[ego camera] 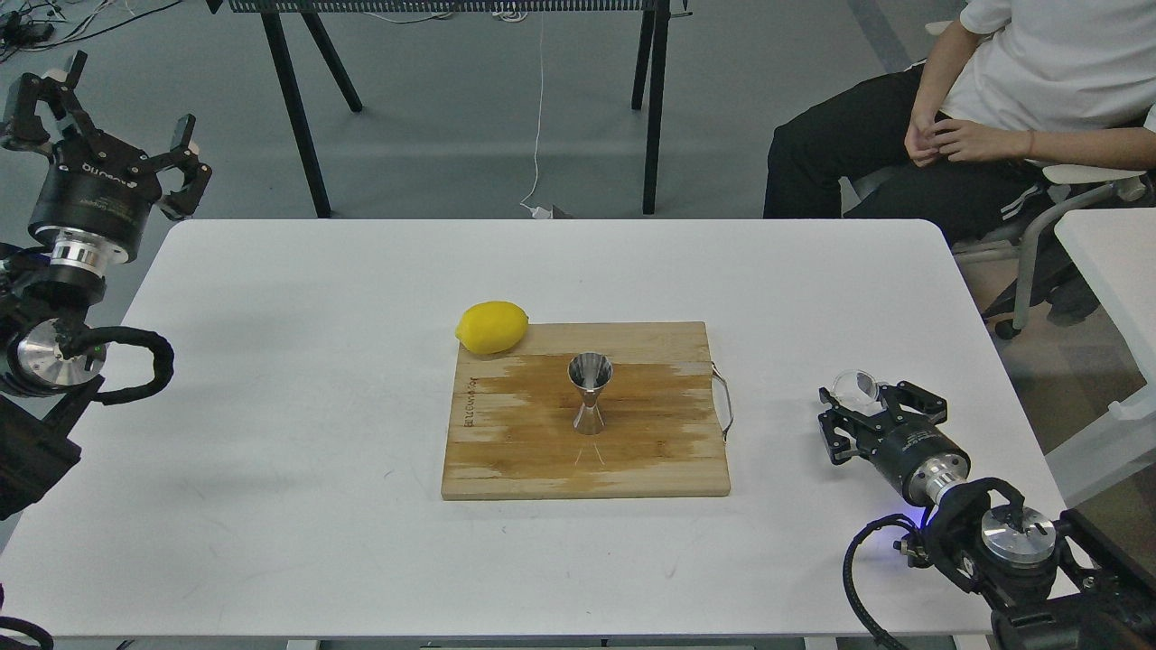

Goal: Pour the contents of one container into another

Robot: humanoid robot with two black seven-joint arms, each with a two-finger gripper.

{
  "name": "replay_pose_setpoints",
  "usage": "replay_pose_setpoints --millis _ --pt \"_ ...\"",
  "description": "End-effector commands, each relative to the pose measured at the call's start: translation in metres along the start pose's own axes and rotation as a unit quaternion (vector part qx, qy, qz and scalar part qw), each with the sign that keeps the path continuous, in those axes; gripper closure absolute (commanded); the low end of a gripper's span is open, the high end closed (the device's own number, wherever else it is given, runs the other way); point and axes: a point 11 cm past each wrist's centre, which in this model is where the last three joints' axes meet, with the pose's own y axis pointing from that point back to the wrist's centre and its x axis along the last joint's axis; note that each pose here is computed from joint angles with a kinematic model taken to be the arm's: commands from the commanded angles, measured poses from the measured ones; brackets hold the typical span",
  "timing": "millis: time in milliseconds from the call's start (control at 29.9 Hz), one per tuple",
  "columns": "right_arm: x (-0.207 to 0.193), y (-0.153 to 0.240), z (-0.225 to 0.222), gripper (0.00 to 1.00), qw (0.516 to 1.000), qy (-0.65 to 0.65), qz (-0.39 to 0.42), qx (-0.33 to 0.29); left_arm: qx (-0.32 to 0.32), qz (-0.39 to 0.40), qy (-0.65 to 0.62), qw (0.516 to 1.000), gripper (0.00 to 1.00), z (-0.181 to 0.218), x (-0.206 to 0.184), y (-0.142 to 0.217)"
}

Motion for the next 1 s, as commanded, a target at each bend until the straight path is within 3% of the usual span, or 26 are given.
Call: replay_pose_setpoints --millis 0,100,234,267,368,802,869,936,970 --pt "0.0004 0.0002 0.0009 0.37 1.0 0.0 -0.001 -0.001 0.0 0.0 0.0 1.0 0.0 -0.0002 0.0002 0.0003" --pt "0.0002 -0.0001 0.0021 0.61 1.0 0.0 -0.002 -0.003 0.0 0.0 0.0 1.0 0.0 0.0002 -0.0002 -0.0003" --pt "0.0008 -0.0002 0.0023 0.65 1.0 -0.001 -0.001 -0.003 0.0 0.0 0.0 1.0 0.0 0.0002 -0.0002 -0.0003" --pt "0.0001 -0.0005 0.0021 0.62 1.0 -0.001 -0.001 -0.003 0.0 0.0 0.0 1.0 0.0 -0.0001 -0.0003 -0.0002" --pt "0.0012 -0.0004 0.0016 0.35 1.0 -0.001 0.001 -0.001 0.0 0.0 0.0 1.0 0.0 -0.0001 -0.0003 -0.0002" --pt "0.0082 0.0004 -0.002 0.28 1.0 -0.003 0.011 0.005 0.0 -0.001 0.0 1.0 0.0 0.0002 -0.0007 -0.0007" --pt "0.0057 -0.0001 -0.0028 0.22 1.0 -0.004 0.006 0.006 0.0 -0.001 0.0 1.0 0.0 0.0002 -0.0007 -0.0007" --pt "0.0026 -0.0002 -0.0033 0.0 1.0 -0.003 -0.003 0.005 0.0 -0.001 0.0 1.0 0.0 0.0002 -0.0007 -0.0007" --pt "0.0001 -0.0002 -0.0031 0.0 1.0 -0.001 -0.012 0.005 0.0 -0.001 0.0 1.0 0.0 0.0002 -0.0007 -0.0007"
